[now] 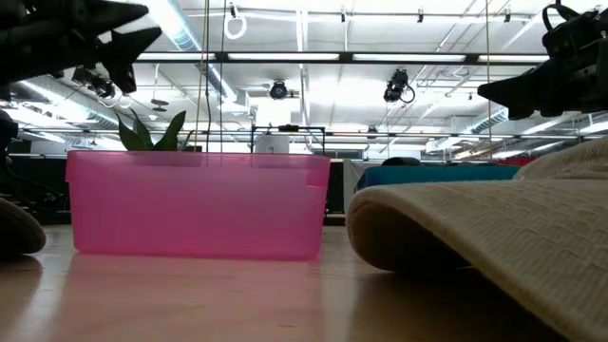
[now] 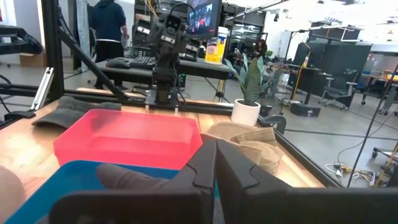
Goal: Pick & Place hat
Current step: Put the black cap into the blue bin
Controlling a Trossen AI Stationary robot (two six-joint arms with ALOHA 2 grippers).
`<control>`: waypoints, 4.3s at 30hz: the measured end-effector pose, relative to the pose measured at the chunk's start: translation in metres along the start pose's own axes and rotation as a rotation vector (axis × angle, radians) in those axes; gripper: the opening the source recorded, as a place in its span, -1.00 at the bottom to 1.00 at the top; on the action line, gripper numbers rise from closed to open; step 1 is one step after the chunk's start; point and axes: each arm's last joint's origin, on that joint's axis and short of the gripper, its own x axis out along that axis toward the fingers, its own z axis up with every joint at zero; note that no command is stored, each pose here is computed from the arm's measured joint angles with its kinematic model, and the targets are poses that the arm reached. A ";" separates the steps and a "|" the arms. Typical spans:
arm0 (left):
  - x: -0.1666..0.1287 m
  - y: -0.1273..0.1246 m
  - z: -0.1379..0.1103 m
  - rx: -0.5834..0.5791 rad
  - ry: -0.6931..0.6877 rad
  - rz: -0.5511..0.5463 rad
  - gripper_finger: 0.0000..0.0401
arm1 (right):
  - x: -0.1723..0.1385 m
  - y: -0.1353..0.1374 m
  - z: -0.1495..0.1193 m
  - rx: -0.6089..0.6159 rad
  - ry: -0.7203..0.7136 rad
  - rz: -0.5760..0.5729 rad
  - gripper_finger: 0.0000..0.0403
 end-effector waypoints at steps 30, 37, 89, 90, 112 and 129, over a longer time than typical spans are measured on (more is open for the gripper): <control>0.005 -0.068 0.074 -0.262 -0.380 -0.887 -0.18 | 0.000 0.000 0.000 0.000 0.000 0.000 -0.93; 0.024 -0.108 0.083 -0.170 -0.340 -0.913 -0.18 | 0.000 0.000 0.000 0.000 0.000 0.000 -0.93; 0.071 -0.268 -0.006 -0.174 0.787 -0.043 -0.18 | 0.000 0.000 0.000 0.000 0.000 0.000 -0.93; 0.073 -0.264 -0.008 -0.193 0.807 -0.009 -0.18 | 0.000 0.000 0.000 0.000 0.000 0.000 -0.93; 0.073 -0.216 -0.065 -0.356 1.400 0.452 -0.18 | 0.000 0.000 0.000 0.000 0.000 0.000 -0.93; 0.068 -0.210 -0.073 -0.419 1.568 0.566 -0.18 | 0.000 0.000 0.000 0.000 0.000 0.000 -0.93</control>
